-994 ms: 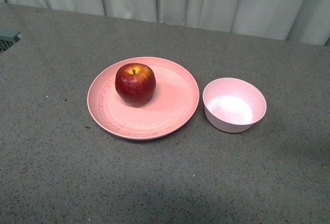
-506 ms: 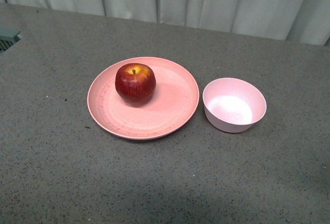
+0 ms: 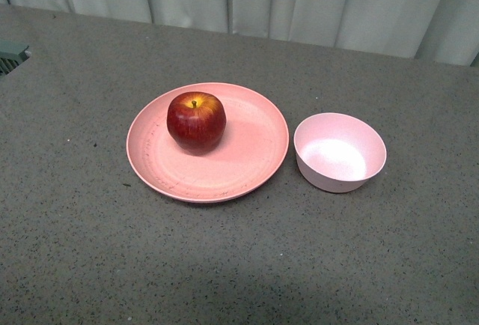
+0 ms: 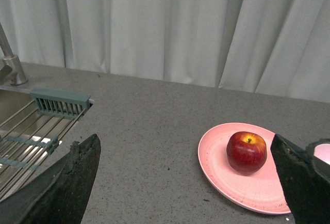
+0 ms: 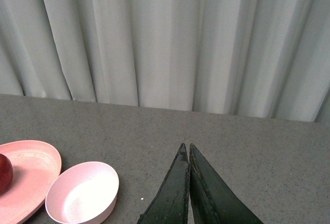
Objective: Move apple from plate to bowl
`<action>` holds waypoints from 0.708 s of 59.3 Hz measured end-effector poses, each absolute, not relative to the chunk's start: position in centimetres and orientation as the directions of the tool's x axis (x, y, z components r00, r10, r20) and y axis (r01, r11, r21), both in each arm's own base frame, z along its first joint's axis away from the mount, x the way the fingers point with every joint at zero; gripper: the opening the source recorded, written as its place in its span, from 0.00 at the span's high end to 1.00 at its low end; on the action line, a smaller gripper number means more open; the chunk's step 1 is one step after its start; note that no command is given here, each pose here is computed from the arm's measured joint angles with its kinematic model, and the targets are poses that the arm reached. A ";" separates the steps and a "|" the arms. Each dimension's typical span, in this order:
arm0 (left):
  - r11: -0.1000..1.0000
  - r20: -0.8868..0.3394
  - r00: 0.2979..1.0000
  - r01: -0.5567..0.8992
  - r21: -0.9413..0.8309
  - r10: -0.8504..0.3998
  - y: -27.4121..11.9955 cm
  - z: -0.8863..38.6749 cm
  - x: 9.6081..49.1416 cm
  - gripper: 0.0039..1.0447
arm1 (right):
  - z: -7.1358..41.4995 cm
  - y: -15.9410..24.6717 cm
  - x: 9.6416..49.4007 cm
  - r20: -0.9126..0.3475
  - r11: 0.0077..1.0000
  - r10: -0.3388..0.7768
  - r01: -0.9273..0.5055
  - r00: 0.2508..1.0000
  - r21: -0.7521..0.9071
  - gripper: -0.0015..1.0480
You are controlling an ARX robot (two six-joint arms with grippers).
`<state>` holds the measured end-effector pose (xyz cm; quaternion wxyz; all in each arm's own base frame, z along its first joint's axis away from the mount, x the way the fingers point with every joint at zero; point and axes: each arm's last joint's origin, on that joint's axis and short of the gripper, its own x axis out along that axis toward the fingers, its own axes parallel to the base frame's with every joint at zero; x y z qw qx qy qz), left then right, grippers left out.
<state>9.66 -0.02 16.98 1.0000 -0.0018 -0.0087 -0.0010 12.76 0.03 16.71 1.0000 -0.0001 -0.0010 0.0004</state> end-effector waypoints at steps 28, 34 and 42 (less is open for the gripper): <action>1.000 0.017 1.000 0.002 -0.004 -0.002 0.0 17.0 9.7 0.06 | 16.9 0.0 11.4 0.009 1.000 0.001 -0.001 1.000 0.000 0.99; 1.000 0.018 1.000 0.002 -0.004 -0.002 0.0 17.0 9.7 0.06 | 16.9 0.0 11.2 0.009 1.000 0.001 -0.001 1.000 0.000 0.99; 1.000 0.017 1.000 0.002 -0.004 -0.002 0.0 17.0 9.7 0.06 | 16.8 0.0 11.0 0.009 1.000 0.001 -0.001 1.000 0.000 0.99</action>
